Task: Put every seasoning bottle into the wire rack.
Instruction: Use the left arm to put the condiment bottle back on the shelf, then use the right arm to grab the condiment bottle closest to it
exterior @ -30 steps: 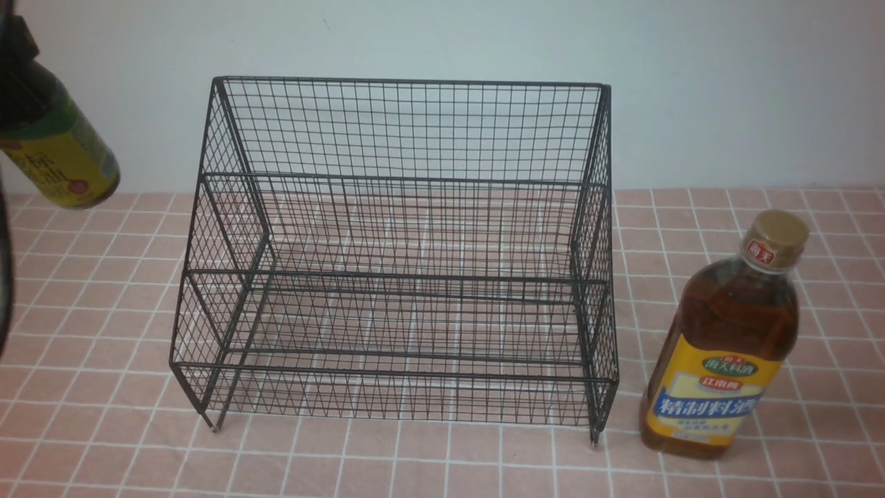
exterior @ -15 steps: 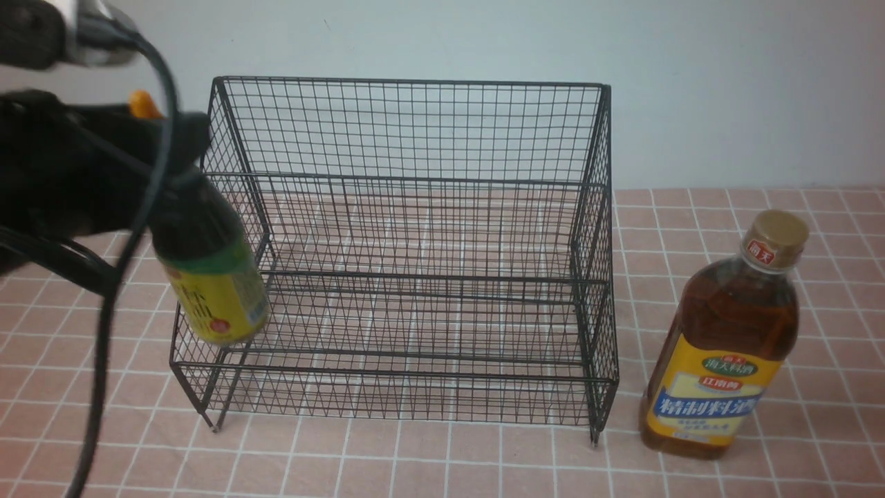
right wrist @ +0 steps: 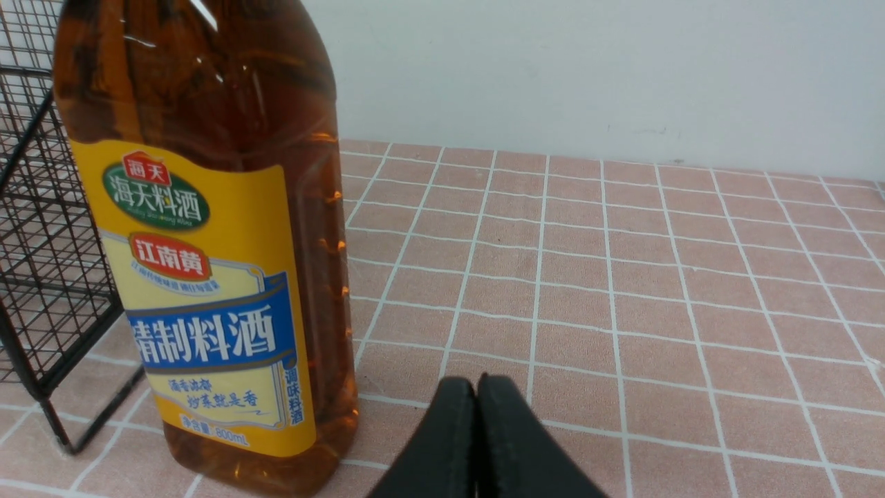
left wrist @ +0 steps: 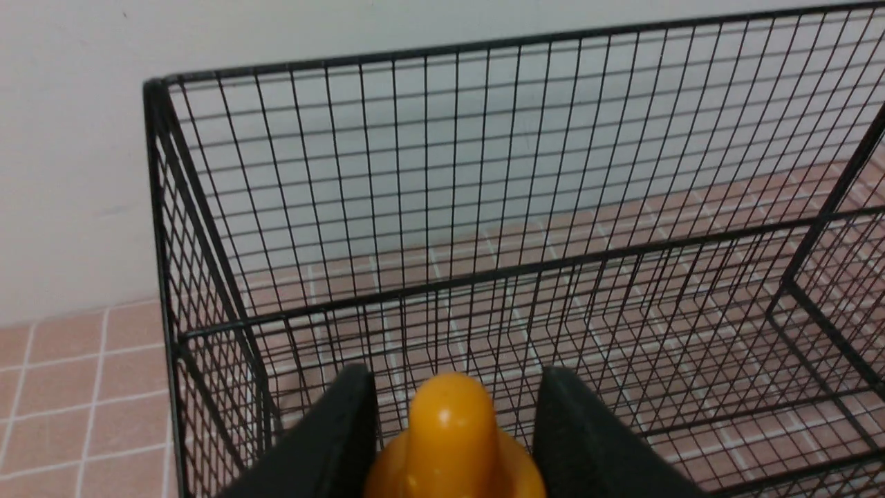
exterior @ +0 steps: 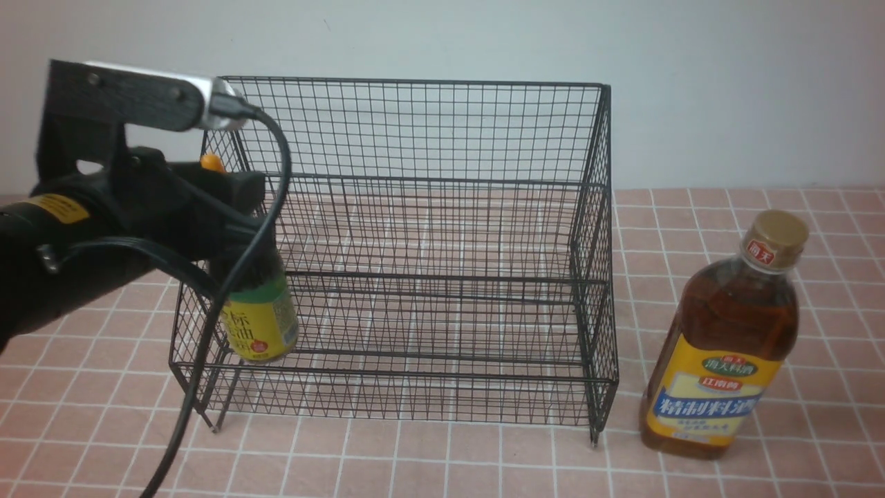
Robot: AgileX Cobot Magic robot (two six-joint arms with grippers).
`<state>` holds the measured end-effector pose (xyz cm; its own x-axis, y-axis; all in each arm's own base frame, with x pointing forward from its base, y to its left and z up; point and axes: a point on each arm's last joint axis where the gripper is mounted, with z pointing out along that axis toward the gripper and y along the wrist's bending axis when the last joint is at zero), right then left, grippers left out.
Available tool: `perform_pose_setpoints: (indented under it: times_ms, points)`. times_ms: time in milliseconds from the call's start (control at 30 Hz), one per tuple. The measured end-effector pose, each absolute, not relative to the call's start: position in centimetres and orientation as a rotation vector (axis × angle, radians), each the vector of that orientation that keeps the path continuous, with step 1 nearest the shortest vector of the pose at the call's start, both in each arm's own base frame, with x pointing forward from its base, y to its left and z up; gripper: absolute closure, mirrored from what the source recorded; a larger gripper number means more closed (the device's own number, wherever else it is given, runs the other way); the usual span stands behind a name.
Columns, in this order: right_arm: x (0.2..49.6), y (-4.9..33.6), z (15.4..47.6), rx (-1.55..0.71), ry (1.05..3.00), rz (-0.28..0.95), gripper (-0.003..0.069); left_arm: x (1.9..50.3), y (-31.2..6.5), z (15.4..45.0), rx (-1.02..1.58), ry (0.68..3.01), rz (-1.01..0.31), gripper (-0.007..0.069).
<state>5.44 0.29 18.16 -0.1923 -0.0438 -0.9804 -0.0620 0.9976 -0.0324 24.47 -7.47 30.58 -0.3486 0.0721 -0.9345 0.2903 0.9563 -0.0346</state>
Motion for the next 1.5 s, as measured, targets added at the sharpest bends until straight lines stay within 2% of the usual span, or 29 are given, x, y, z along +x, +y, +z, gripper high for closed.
perform_pose_setpoints:
  times_ms: [367, 700, 800, 1000, 1200, 1333, 1400, 1433, 1467, 1500]
  points:
    - [5.4, 0.3, 18.2, -0.078, 1.765, 0.016, 0.0673, 25.7, -8.2, 27.3, 0.311, 2.101, -0.249, 0.0358]
    - [5.4, 0.3, 18.2, -0.078, 1.765, 0.016, 0.0673, 25.6, -8.3, 27.0, 0.323, 2.129, -0.258, 0.0355]
    - [5.4, 0.3, 18.2, -0.077, 1.765, 0.017, 0.0673, 25.6, -8.3, 27.0, 0.324, 2.128, -0.258, 0.0318]
    - [5.4, 0.3, 18.2, -0.077, 1.765, 0.018, 0.0673, 24.8, -8.2, 28.2, 0.327, 2.096, -0.270, 0.0189]
    - [5.4, 0.3, 18.2, -0.077, 1.765, 0.018, 0.0673, 22.6, -8.0, 31.5, 0.366, 2.042, -0.319, 0.0161]
    - [5.4, 0.3, 18.2, -0.077, 1.765, 0.018, 0.0673, 19.9, -7.6, 34.0, 0.412, 2.007, -0.359, 0.0244]
    - [5.4, 0.3, 18.2, -0.077, 1.765, 0.018, 0.0673, 17.8, -7.3, 35.0, 0.425, 2.003, -0.398, 0.0335]
    - [5.4, 0.3, 18.2, -0.077, 1.765, 0.018, 0.0673, 17.6, -7.3, 35.1, 0.423, 2.004, -0.400, 0.0356]
    - [5.4, 0.3, 18.2, -0.077, 1.765, 0.018, 0.0673, 16.1, -7.0, 35.8, 0.420, 2.000, -0.430, 0.0449]
    - [5.4, 0.3, 18.2, -0.077, 1.765, 0.018, 0.0673, 15.1, -6.8, 36.2, 0.418, 1.992, -0.444, 0.0510]
